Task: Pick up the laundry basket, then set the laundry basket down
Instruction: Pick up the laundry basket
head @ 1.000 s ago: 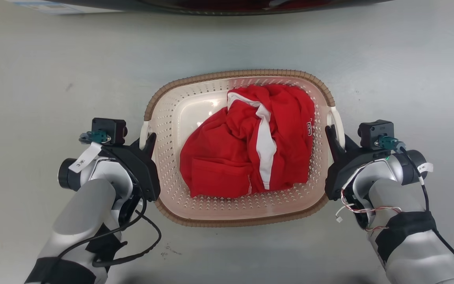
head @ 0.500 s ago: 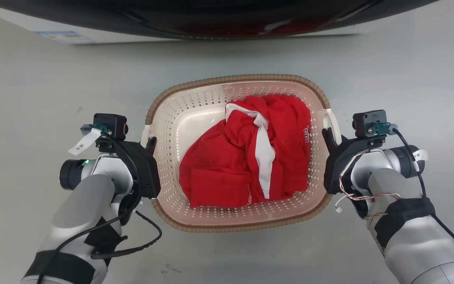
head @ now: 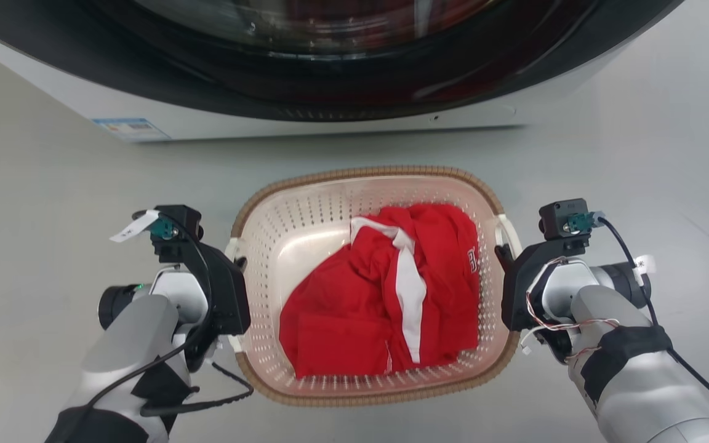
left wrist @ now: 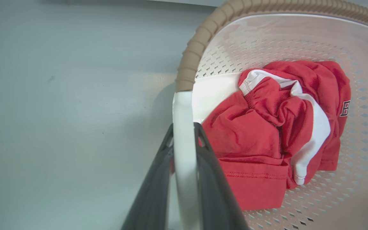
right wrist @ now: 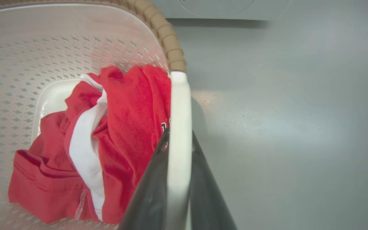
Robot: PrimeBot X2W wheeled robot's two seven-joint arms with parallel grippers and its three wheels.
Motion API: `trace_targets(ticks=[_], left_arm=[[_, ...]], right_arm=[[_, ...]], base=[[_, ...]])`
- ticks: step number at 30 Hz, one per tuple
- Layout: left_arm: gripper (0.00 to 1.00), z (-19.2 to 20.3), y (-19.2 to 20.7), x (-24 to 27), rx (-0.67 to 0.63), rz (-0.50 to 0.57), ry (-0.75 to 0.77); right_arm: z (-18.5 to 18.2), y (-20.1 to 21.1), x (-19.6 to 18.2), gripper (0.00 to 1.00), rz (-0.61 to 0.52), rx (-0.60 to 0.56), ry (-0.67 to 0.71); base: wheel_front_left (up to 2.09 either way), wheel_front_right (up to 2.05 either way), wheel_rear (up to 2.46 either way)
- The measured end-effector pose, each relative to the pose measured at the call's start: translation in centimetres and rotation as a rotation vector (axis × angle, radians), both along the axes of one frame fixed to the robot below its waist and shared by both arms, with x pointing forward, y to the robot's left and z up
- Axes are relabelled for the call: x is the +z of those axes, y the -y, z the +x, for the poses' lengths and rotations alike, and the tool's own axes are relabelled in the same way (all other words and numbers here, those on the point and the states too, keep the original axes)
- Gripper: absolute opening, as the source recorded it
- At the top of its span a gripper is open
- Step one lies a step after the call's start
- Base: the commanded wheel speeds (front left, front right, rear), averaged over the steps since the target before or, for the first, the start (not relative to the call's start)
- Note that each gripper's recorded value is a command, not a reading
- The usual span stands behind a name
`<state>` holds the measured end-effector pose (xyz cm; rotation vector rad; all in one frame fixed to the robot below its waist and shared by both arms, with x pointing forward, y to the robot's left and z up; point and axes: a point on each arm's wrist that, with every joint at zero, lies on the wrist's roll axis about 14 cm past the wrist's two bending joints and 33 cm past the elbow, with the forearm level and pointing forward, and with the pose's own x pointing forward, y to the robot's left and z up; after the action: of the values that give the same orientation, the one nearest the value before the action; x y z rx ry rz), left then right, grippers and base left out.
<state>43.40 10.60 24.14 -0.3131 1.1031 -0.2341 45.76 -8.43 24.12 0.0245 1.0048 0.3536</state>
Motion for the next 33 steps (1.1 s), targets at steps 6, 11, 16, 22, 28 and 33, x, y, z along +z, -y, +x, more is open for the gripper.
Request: trace_targets(ticks=[6, 11, 16, 22, 28, 33], left_arm=[[0.0, -1.6, 0.2, 2.1, 0.001, -0.019, -0.033], [0.0, -2.4, 0.4, 3.9, -0.01, -0.026, -0.039], [0.0, -3.0, 0.4, 5.2, -0.004, -0.039, -0.043], [0.0, -3.7, 0.4, 6.9, -0.014, -0.044, -0.039], [0.0, -4.4, 0.5, 8.5, -0.017, -0.06, -0.038], [0.0, -5.0, 0.6, 9.5, -0.03, -0.059, -0.036]], right_arm=[[-1.5, 0.3, 2.3, 0.0, -0.002, -0.013, -0.025], [-2.3, 0.4, 4.1, 0.0, 0.007, -0.019, -0.029], [-3.0, 0.4, 5.5, 0.0, 0.013, -0.025, -0.03], [-3.8, 0.4, 7.4, 0.0, 0.024, -0.038, -0.035], [-4.6, 0.4, 9.1, 0.0, 0.038, -0.052, -0.037], [-5.5, 0.6, 10.0, 0.0, 0.038, -0.055, -0.043]], base=[[0.0, 0.0, 0.0], [0.0, 0.0, 0.0], [0.0, 0.0, 0.0], [0.0, 0.0, 0.0], [0.0, 0.0, 0.0], [0.0, 0.0, 0.0]])
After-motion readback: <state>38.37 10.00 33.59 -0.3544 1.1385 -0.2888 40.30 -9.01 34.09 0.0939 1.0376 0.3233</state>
